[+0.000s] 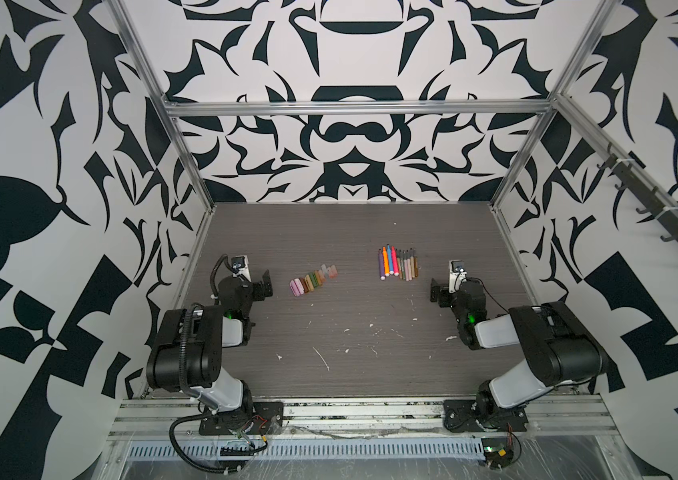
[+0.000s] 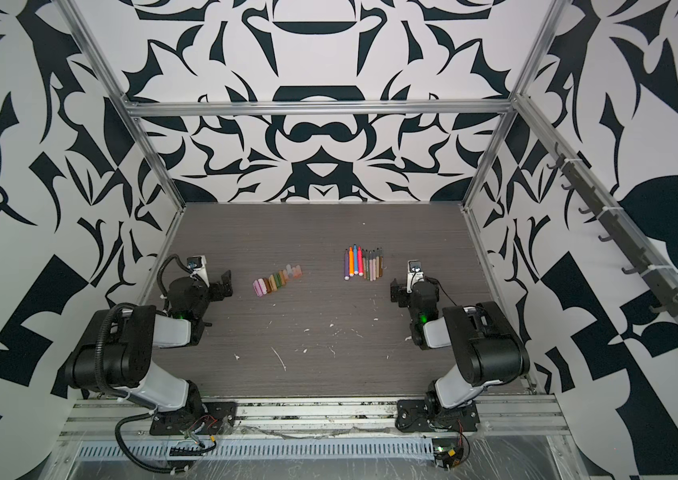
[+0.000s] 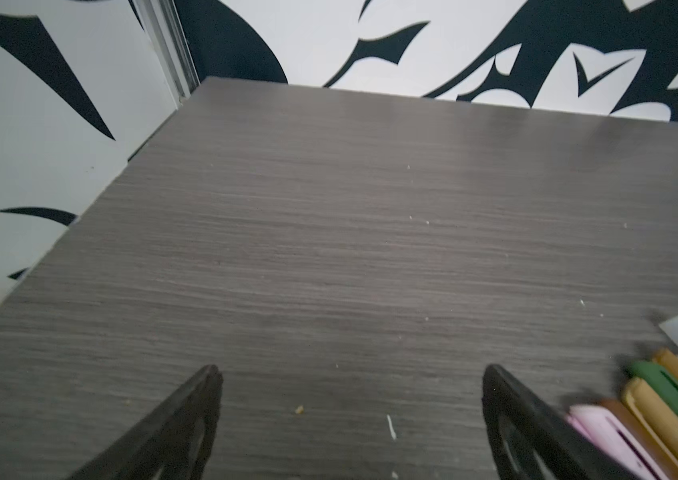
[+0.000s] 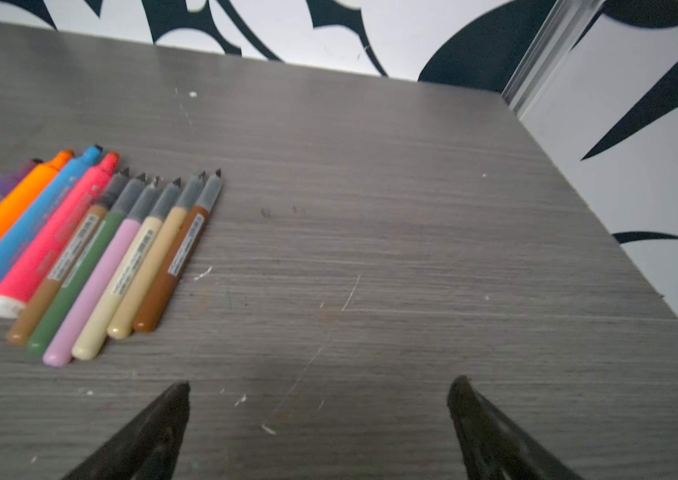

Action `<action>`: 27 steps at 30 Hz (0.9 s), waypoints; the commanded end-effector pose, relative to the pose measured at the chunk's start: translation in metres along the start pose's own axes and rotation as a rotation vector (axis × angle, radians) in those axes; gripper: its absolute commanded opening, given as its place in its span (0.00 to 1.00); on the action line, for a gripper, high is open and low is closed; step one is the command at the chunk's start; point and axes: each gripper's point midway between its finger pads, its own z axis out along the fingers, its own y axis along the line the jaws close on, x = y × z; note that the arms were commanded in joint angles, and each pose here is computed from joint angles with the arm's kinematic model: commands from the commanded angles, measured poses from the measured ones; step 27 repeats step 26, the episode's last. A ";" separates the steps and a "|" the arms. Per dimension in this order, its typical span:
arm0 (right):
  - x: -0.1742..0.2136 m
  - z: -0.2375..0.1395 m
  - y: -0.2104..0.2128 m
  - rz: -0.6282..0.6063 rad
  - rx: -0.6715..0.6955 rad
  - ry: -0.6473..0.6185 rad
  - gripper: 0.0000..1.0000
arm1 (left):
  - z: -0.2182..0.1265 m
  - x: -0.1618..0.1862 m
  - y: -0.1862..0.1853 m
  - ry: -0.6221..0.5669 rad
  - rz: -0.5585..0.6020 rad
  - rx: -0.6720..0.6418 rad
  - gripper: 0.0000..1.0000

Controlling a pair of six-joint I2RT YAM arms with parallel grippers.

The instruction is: Open the pen caps

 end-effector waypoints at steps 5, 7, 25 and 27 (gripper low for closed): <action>-0.024 0.005 -0.014 0.062 0.036 -0.051 1.00 | 0.006 -0.015 0.017 -0.013 -0.051 -0.083 0.99; -0.025 0.005 -0.013 0.052 0.031 -0.050 1.00 | 0.005 -0.015 0.017 -0.020 -0.050 -0.085 0.99; -0.025 0.005 -0.012 0.049 0.027 -0.052 1.00 | 0.005 -0.016 0.017 -0.028 -0.049 -0.086 0.99; -0.024 0.005 -0.014 0.052 0.036 -0.050 1.00 | 0.005 -0.016 0.017 -0.028 -0.050 -0.087 0.99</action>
